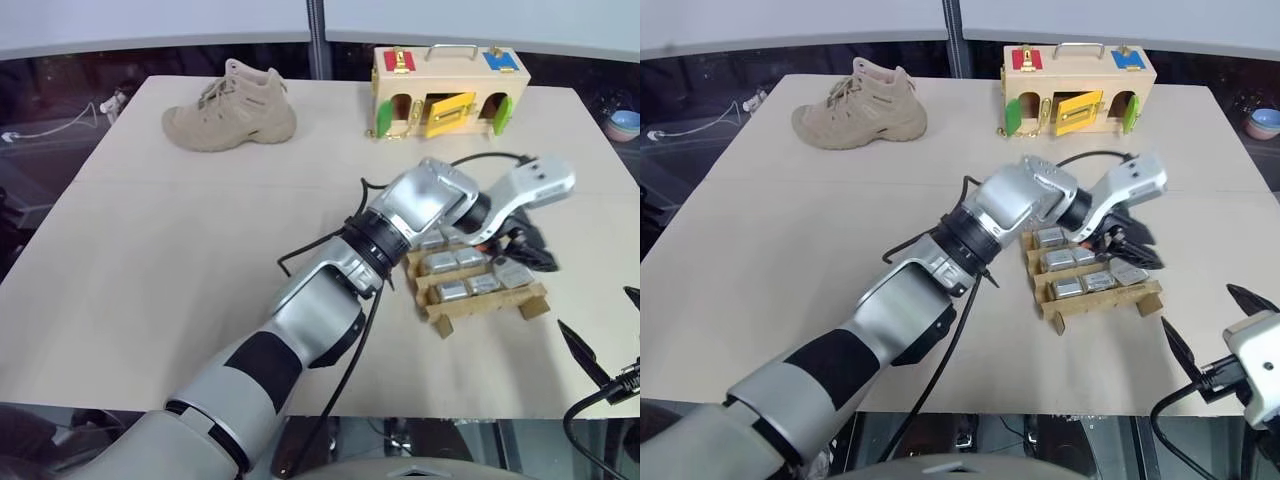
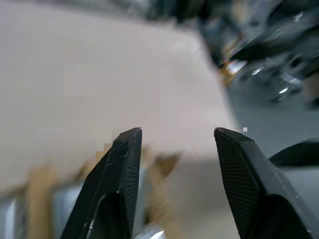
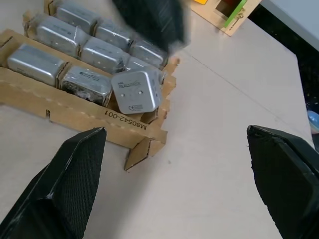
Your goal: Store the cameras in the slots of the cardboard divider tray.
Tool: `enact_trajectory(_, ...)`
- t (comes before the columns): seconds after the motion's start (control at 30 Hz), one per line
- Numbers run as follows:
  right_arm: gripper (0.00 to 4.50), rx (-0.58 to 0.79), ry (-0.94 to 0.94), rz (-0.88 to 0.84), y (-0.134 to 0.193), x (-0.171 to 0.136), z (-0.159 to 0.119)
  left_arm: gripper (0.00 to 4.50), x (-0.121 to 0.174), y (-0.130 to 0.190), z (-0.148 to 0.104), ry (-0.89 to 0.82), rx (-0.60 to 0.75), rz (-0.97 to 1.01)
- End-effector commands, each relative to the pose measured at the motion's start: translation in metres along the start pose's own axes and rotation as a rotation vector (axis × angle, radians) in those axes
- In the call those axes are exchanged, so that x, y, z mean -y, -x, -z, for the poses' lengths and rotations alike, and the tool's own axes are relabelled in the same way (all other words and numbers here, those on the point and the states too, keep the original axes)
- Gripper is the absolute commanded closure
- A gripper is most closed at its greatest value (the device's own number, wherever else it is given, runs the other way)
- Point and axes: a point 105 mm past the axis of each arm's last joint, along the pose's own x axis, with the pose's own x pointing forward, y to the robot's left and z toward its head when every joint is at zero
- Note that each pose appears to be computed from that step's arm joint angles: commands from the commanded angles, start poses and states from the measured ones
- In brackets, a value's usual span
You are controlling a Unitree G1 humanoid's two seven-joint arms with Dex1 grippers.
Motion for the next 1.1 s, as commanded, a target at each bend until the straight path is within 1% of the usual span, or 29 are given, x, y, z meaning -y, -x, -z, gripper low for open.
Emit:
enact_trajectory(0.03,0.0,0.026,0.025,-0.012,-0.004,0.0,-0.006,2.1,0.009,-0.001,-0.004,-0.032,0.025,0.011)
enact_trajectory(0.1,0.0,0.03,0.026,-0.02,-0.006,0.001,-0.005,2.1,0.005,-0.001,0.003,-0.036,0.017,-0.019)
enact_trajectory(0.2,0.0,0.036,0.026,-0.038,-0.011,0.001,-0.006,2.1,-0.006,-0.006,0.025,-0.025,-0.041,-0.094)
enact_trajectory(0.3,0.0,0.034,0.023,-0.044,-0.013,0.002,-0.005,2.1,-0.018,-0.016,0.041,-0.079,-0.091,-0.17)
enact_trajectory(0.37,0.0,0.028,0.025,-0.042,-0.013,0.001,-0.004,2.1,-0.023,-0.023,0.045,-0.088,-0.095,-0.19)
enact_trajectory(0.43,0.0,0.01,0.033,-0.045,-0.014,0.0,-0.002,2.1,-0.027,-0.024,0.042,-0.107,-0.073,-0.214)
enact_trajectory(0.5,0.0,0.001,0.054,-0.058,-0.017,-0.002,-0.001,2.1,-0.033,-0.008,0.033,-0.077,0.007,-0.234)
enact_trajectory(0.53,0.0,-0.002,0.057,-0.063,-0.02,0.0,0.0,2.1,-0.033,0.003,0.036,-0.055,0.027,-0.209)
enact_trajectory(0.6,0.0,0.006,0.043,-0.06,-0.025,0.005,0.001,2.1,-0.033,0.013,0.05,-0.056,0.003,-0.197)
enact_trajectory(0.67,0.0,0.012,0.038,-0.057,-0.029,0.008,0.001,2.1,-0.032,0.009,0.058,-0.053,-0.025,-0.187)
enact_trajectory(0.77,0.0,0.011,0.045,-0.06,-0.031,0.007,0.002,2.1,-0.025,-0.004,0.054,-0.032,-0.015,-0.153)
enact_trajectory(0.87,0.0,0.012,0.043,-0.062,-0.031,0.006,0.001,2.1,-0.027,-0.012,0.053,-0.021,-0.019,-0.175)
enact_trajectory(0.97,0.0,0.008,0.042,-0.058,-0.028,0.006,0.001,2.1,-0.032,-0.017,0.058,-0.076,-0.059,-0.203)
enact_trajectory(1.1,0.0,0.005,0.041,-0.049,-0.026,0.004,0.001,2.1,-0.036,-0.023,0.069,-0.223,-0.139,-0.243)
